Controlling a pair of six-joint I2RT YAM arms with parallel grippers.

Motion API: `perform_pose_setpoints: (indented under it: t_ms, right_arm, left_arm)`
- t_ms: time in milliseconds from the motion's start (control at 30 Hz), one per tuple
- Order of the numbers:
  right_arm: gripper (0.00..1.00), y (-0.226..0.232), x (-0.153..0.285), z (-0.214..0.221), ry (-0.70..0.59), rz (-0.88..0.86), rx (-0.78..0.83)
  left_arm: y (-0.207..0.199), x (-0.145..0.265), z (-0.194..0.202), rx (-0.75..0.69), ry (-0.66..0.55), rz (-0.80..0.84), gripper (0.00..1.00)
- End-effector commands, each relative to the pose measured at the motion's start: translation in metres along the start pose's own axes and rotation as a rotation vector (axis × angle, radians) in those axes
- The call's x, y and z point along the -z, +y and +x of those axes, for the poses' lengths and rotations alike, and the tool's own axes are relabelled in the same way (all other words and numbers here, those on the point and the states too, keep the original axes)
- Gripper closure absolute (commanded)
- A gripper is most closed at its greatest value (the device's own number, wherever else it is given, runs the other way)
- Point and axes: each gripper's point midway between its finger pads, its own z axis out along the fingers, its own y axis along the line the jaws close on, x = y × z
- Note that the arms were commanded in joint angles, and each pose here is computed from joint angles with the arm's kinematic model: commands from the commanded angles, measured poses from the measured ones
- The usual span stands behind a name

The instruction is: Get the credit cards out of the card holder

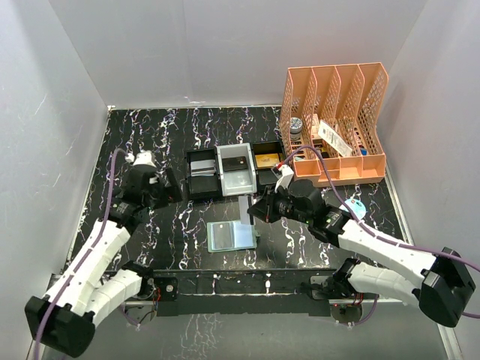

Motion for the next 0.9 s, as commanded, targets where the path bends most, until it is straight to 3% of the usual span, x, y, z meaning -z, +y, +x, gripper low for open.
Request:
perform_pose_setpoints:
  t_ms: [0,33,233,367,467,633,867]
  right_arm:
    - [1.00,0.022,0.006,-0.040,-0.124,-0.004,0.136]
    - [1.00,0.023,0.007,-0.044,-0.133,0.005,0.169]
    - [1.00,0.007,0.014,-0.092,-0.208,0.193,0.435]
    - [1.00,-0.004,0.013,-0.134,-0.294,0.342,0.589]
    - [1.00,-0.007,-0.008,-0.136,-0.185,0.347,0.864]
    - [1.00,0.012,-0.030,-0.151,-0.187,0.289,1.085]
    - [1.00,0.044,-0.074,-0.138,-0.165,0.186,1.113]
  left_arm:
    - [0.021,-0.003,-0.011,0.006,0.028,0.008,0.05]
    - [0.029,-0.005,-0.012,0.029,0.013,-0.011,0.02]
    - [0.053,0.009,-0.027,0.041,-0.123,-0.091,0.01]
    - [0.059,0.016,-0.028,0.070,-0.136,-0.125,0.01]
    - [0.062,0.024,-0.032,0.092,-0.180,-0.137,0.01]
    - [0.064,0.032,-0.035,0.109,-0.237,-0.127,0.01]
    - [0.063,0.027,-0.031,0.107,-0.194,-0.134,0.01]
